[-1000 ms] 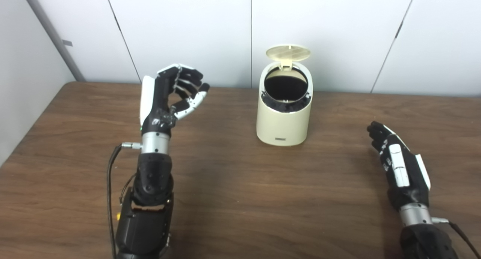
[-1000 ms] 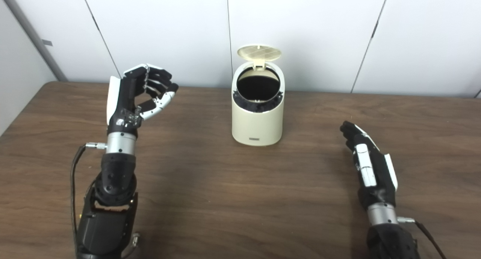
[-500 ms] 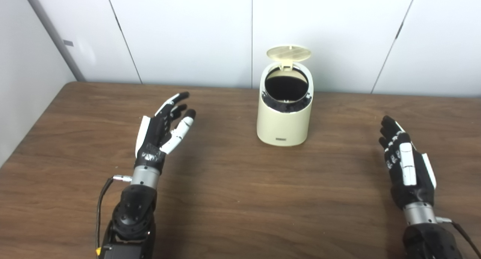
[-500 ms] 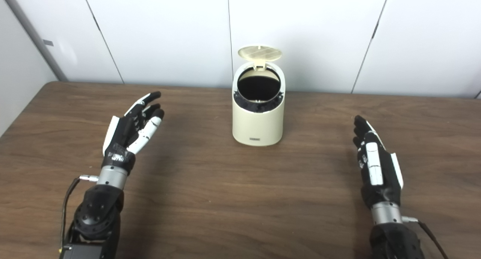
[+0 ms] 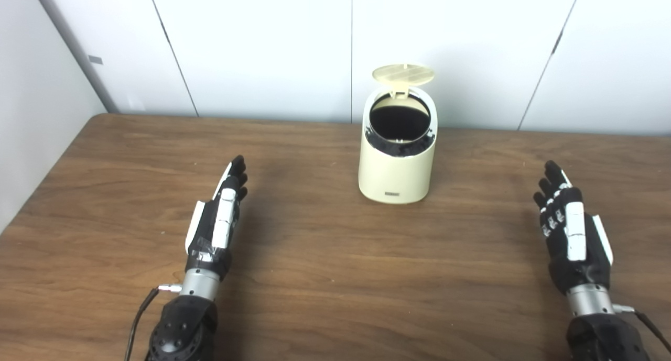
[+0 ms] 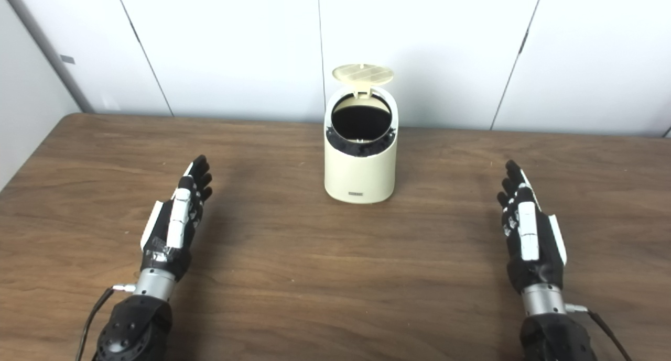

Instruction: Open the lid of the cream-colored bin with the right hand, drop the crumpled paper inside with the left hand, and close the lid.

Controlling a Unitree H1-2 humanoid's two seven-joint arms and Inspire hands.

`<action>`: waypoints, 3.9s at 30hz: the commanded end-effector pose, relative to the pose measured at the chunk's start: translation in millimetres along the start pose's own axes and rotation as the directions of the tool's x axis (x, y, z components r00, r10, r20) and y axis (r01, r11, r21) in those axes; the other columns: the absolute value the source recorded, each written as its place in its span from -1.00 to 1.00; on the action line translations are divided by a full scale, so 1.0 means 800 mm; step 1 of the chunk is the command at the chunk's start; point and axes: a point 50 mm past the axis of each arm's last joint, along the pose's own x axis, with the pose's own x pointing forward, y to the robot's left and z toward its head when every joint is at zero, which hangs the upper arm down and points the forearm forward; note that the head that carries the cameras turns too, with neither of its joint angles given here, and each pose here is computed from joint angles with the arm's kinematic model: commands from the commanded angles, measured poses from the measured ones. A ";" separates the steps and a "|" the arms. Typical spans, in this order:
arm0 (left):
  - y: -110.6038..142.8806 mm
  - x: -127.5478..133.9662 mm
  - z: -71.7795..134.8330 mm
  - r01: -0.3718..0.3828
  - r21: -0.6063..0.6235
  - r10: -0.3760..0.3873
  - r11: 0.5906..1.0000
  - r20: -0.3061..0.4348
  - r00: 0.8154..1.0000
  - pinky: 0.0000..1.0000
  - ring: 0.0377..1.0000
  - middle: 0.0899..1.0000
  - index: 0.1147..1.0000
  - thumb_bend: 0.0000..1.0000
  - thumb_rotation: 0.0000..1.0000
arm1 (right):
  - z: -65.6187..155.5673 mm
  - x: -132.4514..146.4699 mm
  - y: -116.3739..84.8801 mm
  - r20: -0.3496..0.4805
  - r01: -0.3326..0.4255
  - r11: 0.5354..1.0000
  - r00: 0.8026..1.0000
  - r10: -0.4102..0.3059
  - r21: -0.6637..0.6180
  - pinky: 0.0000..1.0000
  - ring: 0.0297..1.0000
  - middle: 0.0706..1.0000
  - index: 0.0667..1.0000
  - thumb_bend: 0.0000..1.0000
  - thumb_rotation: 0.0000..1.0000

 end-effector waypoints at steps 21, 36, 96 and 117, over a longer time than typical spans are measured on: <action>0.012 -0.022 -0.027 -0.035 -0.041 0.036 0.999 0.027 0.999 1.00 1.00 1.00 1.00 0.04 1.00 | 0.023 -0.019 0.021 0.022 0.033 0.998 0.999 -0.032 -0.054 1.00 1.00 1.00 0.92 0.08 1.00; 0.017 -0.033 -0.029 -0.034 -0.045 0.035 0.998 0.017 0.999 1.00 1.00 1.00 1.00 0.02 1.00 | 0.021 -0.026 0.025 0.011 0.025 0.997 1.000 -0.024 -0.071 1.00 1.00 0.99 0.89 0.10 1.00; -0.019 -0.039 -0.060 -0.073 -0.026 0.072 0.997 -0.026 0.997 1.00 1.00 1.00 1.00 -0.21 1.00 | 0.174 0.165 0.110 0.224 -0.083 0.786 0.936 0.273 -0.613 0.73 0.83 0.85 0.75 0.08 0.82; -0.025 -0.038 -0.064 -0.074 -0.033 0.073 0.997 -0.028 0.997 1.00 1.00 1.00 1.00 -0.13 0.96 | 0.207 0.187 0.152 0.195 -0.169 0.674 0.881 0.430 -0.719 0.73 0.84 0.86 0.78 -0.01 0.74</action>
